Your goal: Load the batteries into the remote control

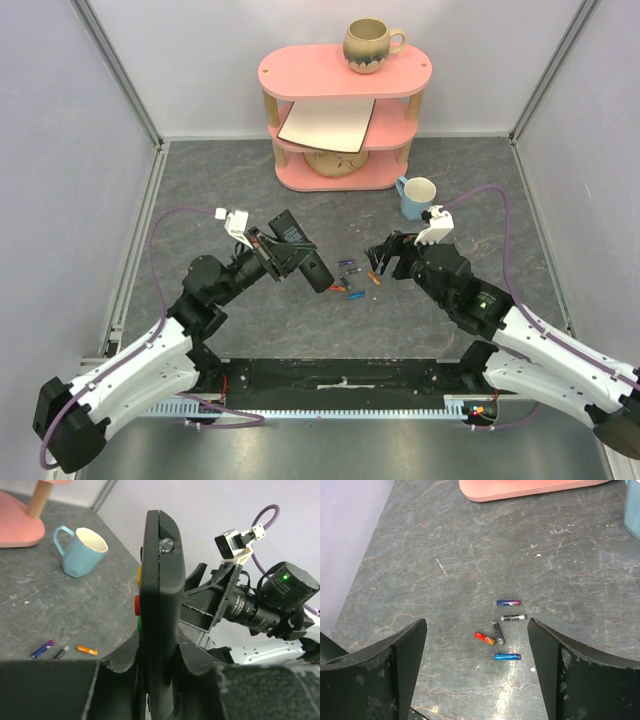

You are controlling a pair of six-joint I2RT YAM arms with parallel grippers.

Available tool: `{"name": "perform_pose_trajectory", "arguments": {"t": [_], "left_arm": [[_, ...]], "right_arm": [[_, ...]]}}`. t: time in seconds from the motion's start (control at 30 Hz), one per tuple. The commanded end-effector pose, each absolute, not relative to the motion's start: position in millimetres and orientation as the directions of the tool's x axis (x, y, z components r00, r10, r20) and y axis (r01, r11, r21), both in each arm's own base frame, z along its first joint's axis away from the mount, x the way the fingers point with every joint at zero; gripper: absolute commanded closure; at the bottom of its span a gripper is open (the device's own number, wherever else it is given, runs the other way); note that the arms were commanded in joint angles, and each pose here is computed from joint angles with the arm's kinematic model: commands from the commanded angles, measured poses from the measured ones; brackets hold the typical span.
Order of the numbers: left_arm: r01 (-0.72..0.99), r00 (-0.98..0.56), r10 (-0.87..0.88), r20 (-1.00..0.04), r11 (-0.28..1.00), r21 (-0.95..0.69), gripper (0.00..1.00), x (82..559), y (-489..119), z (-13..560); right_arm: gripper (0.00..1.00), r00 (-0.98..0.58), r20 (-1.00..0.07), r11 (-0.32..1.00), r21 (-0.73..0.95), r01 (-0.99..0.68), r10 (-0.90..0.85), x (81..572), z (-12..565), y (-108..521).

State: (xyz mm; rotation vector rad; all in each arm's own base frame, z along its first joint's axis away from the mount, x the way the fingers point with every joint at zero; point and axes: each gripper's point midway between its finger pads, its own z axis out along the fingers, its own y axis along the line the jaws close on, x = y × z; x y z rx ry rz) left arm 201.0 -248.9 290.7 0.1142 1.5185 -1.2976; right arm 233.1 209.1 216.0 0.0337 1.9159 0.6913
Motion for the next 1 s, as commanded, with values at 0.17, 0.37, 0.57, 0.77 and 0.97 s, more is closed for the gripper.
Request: {"name": "perform_pose_trajectory", "arguments": {"t": [0.17,0.37,0.57,0.77,0.97], "left_arm": [[0.718,-0.640,-0.398,-0.658,-0.004,-0.696,0.98,176,-267,294],[0.793,-0.607,-0.307,-0.733,-0.169,-0.586,0.98,155,-274,309],[0.865,-0.502,-0.289,-0.815,-0.177,-0.470,0.98,141,-271,316],[0.937,-0.341,-0.259,-0.904,-0.022,-0.348,0.98,148,-275,307],[0.960,-0.265,-0.249,-0.931,0.024,-0.280,0.98,149,-272,307]], "right_arm": [[0.10,-0.396,-0.881,0.880,0.385,-0.279,0.260,244,210,202],[0.10,-0.393,-0.894,0.877,0.355,-0.324,0.216,238,202,202],[0.10,-0.383,-0.907,0.878,0.318,-0.357,0.172,236,198,201],[0.09,-0.373,-0.913,0.873,0.314,-0.374,0.168,236,203,204],[0.09,-0.384,-0.907,0.868,0.323,-0.377,0.171,237,206,209]]}}
